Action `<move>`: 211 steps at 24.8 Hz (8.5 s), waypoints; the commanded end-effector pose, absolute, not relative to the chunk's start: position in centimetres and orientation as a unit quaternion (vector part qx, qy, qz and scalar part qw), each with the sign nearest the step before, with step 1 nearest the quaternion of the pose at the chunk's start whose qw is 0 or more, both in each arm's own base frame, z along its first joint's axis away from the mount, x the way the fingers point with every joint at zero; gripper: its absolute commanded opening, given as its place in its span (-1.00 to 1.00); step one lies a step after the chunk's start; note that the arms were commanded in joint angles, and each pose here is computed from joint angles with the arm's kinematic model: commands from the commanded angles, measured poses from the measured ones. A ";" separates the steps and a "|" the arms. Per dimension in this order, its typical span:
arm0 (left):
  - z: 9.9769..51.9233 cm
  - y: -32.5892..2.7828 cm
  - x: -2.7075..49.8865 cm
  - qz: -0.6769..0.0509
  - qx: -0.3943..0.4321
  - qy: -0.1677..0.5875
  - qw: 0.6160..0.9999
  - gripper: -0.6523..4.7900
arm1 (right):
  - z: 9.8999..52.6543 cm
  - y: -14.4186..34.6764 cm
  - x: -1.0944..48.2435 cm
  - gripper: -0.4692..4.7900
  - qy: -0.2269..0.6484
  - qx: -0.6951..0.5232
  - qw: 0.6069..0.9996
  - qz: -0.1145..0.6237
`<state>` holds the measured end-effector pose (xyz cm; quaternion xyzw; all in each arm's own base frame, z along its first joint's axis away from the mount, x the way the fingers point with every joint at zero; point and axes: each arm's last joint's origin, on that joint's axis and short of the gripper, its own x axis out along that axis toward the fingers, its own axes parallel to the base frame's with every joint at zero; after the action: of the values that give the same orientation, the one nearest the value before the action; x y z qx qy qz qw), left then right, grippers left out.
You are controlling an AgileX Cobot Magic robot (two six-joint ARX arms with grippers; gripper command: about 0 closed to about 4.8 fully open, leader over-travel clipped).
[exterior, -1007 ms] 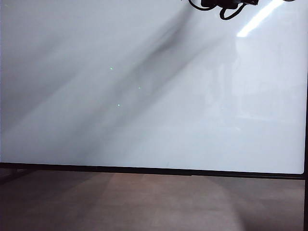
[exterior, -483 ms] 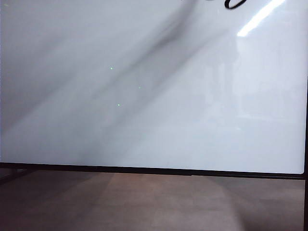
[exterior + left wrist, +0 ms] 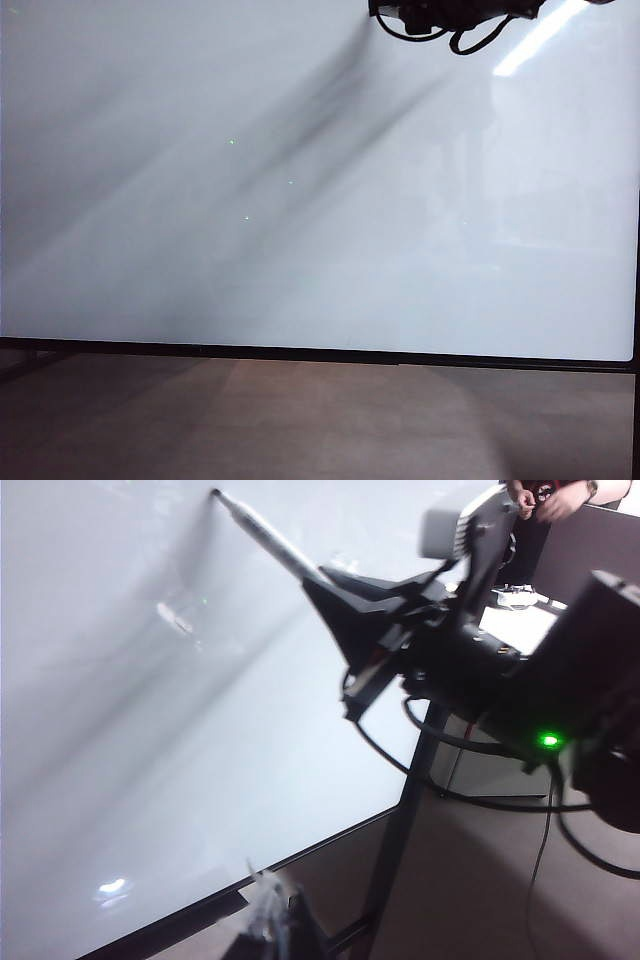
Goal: Reach to the right to find the marker pen, pick it up, and write the number 6 on the whiteboard.
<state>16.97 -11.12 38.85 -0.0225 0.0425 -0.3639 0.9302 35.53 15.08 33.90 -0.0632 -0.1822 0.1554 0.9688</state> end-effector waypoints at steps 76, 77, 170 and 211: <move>39.2 -11.1 16.9 -0.365 -0.022 0.032 0.930 -0.78 | 33.9 14.3 35.3 -0.82 -0.087 -0.065 0.981 0.163; 39.2 -11.1 16.9 -0.365 -0.022 0.032 0.930 -0.78 | 33.9 14.3 35.3 -0.83 -0.087 -0.065 0.981 0.162; 39.2 -11.1 16.9 -0.365 -0.022 0.032 0.930 -0.78 | 33.2 13.3 34.0 -0.82 0.048 -0.040 0.997 0.053; 27.1 -7.1 11.0 -0.323 0.040 0.007 0.945 -0.78 | 35.3 3.7 11.2 -0.79 -0.105 -0.020 0.994 0.035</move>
<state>11.17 -7.24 27.67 0.0396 0.0140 -0.3244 0.9450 11.51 3.87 35.94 -0.0258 -0.0888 0.0461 0.9946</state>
